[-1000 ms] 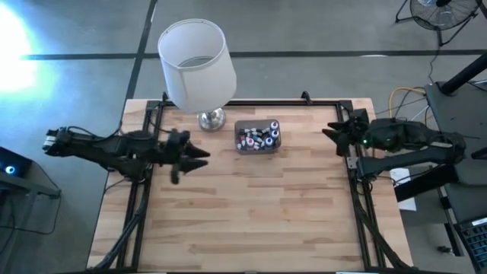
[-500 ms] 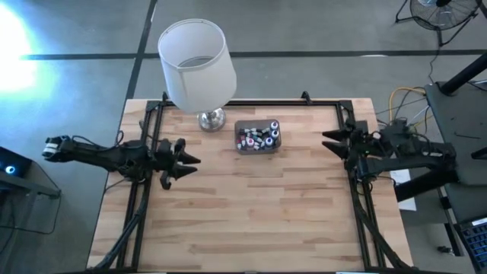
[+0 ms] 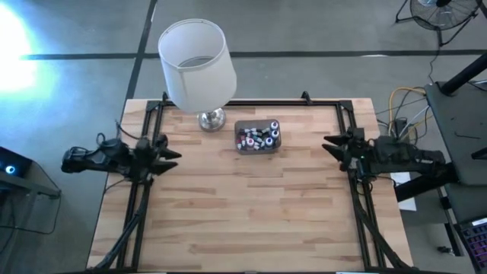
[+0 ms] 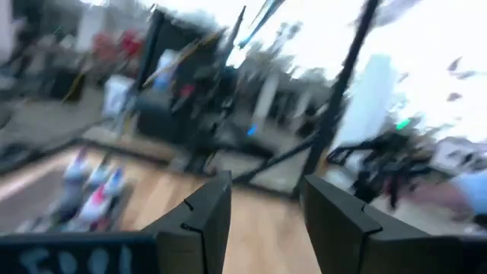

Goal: Pick & Place food coloring
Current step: Return to Home Position

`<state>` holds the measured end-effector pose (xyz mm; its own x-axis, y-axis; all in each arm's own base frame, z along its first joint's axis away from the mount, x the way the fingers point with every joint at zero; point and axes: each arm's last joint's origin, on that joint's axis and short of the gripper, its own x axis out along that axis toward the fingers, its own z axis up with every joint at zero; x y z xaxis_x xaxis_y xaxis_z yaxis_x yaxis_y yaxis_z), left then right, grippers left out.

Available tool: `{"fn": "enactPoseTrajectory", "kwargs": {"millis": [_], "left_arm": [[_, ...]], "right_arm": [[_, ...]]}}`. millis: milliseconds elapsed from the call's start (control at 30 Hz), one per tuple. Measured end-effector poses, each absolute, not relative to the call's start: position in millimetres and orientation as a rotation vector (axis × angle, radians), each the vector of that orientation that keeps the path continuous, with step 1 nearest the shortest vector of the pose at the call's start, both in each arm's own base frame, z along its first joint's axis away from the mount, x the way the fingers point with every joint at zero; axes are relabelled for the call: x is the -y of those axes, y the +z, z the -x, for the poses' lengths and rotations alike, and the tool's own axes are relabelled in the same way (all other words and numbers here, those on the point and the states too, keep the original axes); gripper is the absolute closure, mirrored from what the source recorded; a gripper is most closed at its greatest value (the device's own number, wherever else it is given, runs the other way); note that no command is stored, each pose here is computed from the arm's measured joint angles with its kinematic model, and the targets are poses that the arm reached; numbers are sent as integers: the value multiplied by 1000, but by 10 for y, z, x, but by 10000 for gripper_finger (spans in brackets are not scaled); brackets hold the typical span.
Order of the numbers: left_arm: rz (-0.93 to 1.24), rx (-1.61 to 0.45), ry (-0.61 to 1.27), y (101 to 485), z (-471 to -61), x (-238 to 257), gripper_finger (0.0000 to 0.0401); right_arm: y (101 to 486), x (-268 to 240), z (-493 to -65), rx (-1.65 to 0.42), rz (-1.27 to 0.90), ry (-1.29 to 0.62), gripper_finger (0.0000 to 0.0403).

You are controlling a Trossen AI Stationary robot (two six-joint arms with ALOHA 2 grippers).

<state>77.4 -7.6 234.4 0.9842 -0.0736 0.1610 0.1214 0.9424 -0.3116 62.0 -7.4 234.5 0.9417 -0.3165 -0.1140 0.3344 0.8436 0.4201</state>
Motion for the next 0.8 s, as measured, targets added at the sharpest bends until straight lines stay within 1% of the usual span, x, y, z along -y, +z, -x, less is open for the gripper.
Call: {"fn": "enactPoseTrajectory", "kwargs": {"millis": [67,133,233,367,533,633,800], "left_arm": [[335,117,-59,2241,-795,67,266],[393,128,-57,2229,-804,66,266],[441,86,-51,2135,-854,72,266],[441,22,-42,1980,-915,80,266],[432,-73,-25,1699,-976,88,266],[431,-25,-64,1657,-995,90,266],[432,22,-51,1688,-970,54,266]], "right_arm": [[2266,102,-595,-97,-428,-462,202],[2174,126,-585,-137,-420,-574,202],[2090,145,-567,-173,-401,-662,202],[2108,146,-545,-163,-404,-661,202],[2323,150,-467,-89,-433,-646,202],[2417,152,-444,-70,-440,-641,202],[2516,153,-410,-44,-451,-635,202]]}}
